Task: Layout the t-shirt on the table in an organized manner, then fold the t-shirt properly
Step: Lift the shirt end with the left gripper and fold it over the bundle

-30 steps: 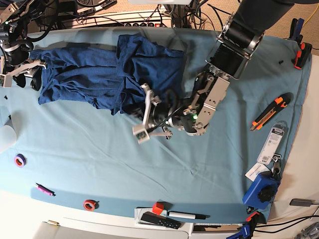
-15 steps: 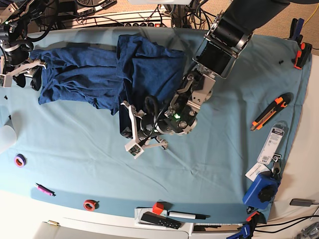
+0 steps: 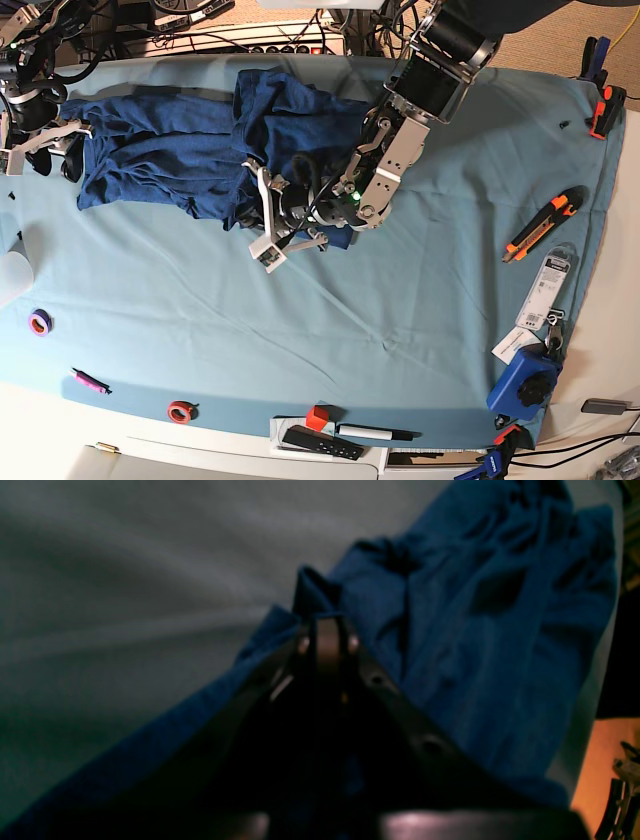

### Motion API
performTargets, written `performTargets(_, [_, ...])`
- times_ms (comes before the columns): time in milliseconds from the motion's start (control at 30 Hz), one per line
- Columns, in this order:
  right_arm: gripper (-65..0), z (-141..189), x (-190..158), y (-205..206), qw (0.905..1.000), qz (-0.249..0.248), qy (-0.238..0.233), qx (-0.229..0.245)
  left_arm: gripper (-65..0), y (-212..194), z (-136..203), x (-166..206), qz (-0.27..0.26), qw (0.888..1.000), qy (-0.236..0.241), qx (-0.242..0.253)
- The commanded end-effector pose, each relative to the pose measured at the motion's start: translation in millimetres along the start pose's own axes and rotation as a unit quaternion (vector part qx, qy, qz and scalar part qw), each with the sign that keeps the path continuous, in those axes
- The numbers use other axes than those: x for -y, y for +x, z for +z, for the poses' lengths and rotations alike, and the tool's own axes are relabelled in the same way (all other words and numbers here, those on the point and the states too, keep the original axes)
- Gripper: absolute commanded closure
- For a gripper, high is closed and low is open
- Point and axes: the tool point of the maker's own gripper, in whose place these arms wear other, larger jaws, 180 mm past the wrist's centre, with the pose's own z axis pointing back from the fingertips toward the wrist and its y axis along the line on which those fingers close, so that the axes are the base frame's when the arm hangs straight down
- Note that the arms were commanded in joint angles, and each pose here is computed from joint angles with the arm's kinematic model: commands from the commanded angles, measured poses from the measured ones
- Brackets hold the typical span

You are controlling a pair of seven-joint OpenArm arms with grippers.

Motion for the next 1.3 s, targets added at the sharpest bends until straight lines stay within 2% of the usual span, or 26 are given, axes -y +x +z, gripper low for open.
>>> performTargets(0, [-34.9, 3, 1, 16, 0.9996, 0.011, 0.000, 0.026, 0.0, 32, -1, 9, -0.008, 0.999, -0.012, 0.045])
performTargets(233, [-34.9, 3, 0, 16, 0.9996, 0.009, 0.003, 0.028, 0.0, 58, -9, 17, 0.006, 0.997, -0.002, 0.083])
performTargets(367, [-34.9, 3, -1, 16, 0.9995, 0.007, 0.004, 0.029, 0.0, 67, -9, 21, -0.016, 0.994, 0.002, 0.108])
performTargets(500, [-35.0, 2, -6, 11, 0.9995, -0.006, 0.007, 0.029, 0.0, 72, -9, 14, -0.019, 0.992, 0.030, 0.123])
performTargets(533, [-34.9, 2, -7, 9, 0.9995, -0.010, 0.009, 0.029, -5.4, 72, -9, 13, -0.017, 0.992, 0.033, 0.123])
performTargets(633, [-34.9, 1, -13, 4, 0.9992, -0.024, 0.014, 0.030, -31.2, 72, -9, 13, -0.016, 0.992, 0.034, 0.122])
performTargets(667, [-34.9, 0, -14, 4, 0.9990, -0.027, 0.016, 0.031, -36.6, 72, -9, 13, -0.016, 0.992, 0.034, 0.123])
performTargets(700, [-35.0, 0, -16, 3, 0.9989, -0.030, 0.017, 0.031, -38.9, 72, -9, 13, -0.016, 0.992, 0.034, 0.122])
performTargets(767, [-34.9, 0, -16, 3, 0.9988, -0.032, 0.017, 0.032, -39.1, 73, -9, 14, -0.013, 0.992, 0.030, 0.124])
performTargets(833, [-34.9, 0, -16, 3, 0.9988, -0.031, 0.017, 0.033, -39.1, 78, -9, 22, -0.003, 0.992, 0.003, 0.128])
performTargets(933, [-34.9, 0, -16, 3, 0.9988, -0.031, 0.017, 0.032, -39.1, 94, -3, 47, -0.015, 0.988, -0.079, 0.131])
performTargets(1067, [-34.9, 0, -16, 3, 0.9989, -0.031, 0.017, 0.032, -39.1, 124, 16, 81, -0.058, 0.969, -0.179, 0.162])
performTargets(1167, [-34.9, 0, -16, 3, 0.9989, -0.031, 0.017, 0.032, -39.1, 133, 22, 87, -0.094, 0.963, -0.196, 0.159])
performTargets(1267, [-35.0, 0, -16, 3, 0.9988, -0.031, 0.017, 0.032, -39.1, 129, 17, 79, -0.122, 0.968, -0.175, 0.131])
